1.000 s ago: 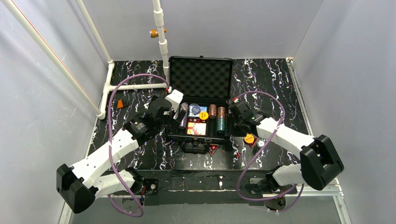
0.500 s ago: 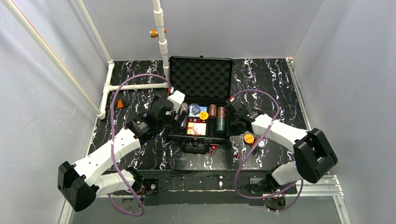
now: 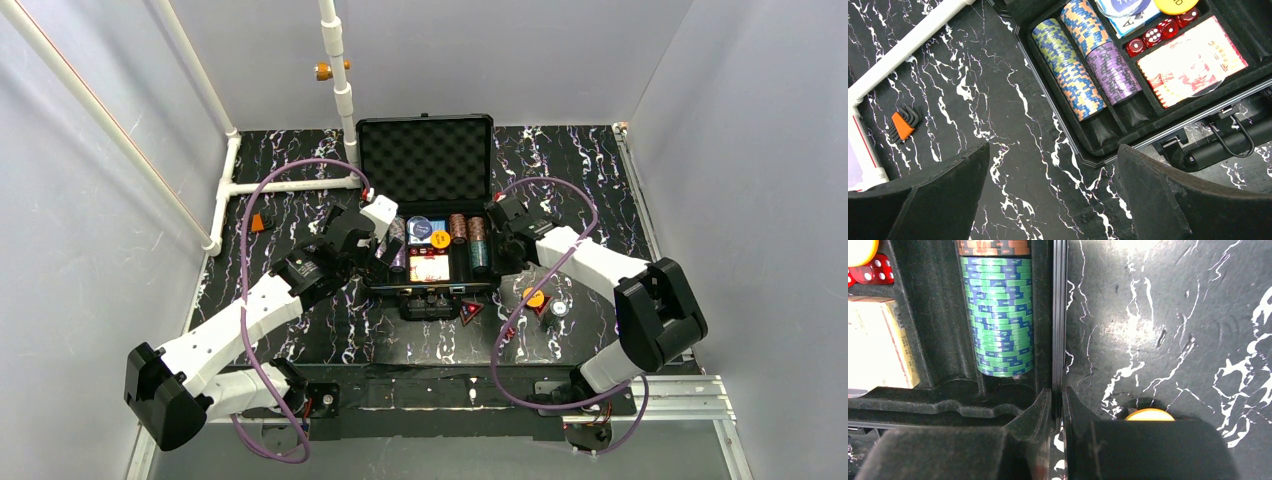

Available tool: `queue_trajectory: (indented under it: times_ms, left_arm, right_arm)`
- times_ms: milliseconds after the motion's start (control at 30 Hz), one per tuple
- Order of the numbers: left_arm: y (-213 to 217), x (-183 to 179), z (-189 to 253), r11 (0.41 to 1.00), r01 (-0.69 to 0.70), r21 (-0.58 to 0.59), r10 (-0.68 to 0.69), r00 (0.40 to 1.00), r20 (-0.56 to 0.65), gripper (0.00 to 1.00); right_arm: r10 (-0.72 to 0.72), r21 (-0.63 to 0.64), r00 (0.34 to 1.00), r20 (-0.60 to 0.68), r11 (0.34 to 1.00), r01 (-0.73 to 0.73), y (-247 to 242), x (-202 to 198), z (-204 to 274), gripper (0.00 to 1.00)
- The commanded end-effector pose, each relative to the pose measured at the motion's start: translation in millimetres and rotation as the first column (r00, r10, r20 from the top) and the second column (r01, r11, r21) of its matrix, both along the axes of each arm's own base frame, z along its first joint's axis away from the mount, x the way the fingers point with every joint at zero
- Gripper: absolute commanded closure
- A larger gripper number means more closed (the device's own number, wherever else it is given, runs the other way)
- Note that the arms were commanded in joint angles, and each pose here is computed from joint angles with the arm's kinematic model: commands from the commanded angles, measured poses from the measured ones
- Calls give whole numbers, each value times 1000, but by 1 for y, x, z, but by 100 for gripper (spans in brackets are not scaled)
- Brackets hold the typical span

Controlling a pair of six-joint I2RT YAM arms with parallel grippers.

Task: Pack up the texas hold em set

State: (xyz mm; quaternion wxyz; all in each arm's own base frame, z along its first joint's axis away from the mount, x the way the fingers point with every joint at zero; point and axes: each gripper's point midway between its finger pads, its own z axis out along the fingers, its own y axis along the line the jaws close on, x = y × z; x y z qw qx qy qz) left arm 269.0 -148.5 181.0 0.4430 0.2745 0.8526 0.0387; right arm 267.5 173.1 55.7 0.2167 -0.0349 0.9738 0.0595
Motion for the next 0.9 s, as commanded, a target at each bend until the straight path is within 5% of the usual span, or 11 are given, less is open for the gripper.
queue_trajectory:
  times_ms: [0, 267, 467, 867]
  left_arm:
    - [3, -2, -2, 1000, 0, 27, 0, 1000, 1, 1]
    - [0, -2, -2, 1000, 10, 24, -10, 1000, -4, 1]
    - [0, -2, -2, 1000, 12, 25, -12, 1000, -2, 4]
    - [1, -2, 3, 1000, 5, 25, -5, 1000, 12, 4]
  right_arm:
    - [-5, 12, 982, 187, 1000, 3, 6, 50, 29, 87]
    - [18, -15, 974, 225, 1000, -15, -9, 37, 55, 41]
    - [27, 2, 976, 218, 1000, -28, -15, 20, 73, 35]
    - [157, 231, 977, 148, 954, -188, 25, -58, 80, 33]
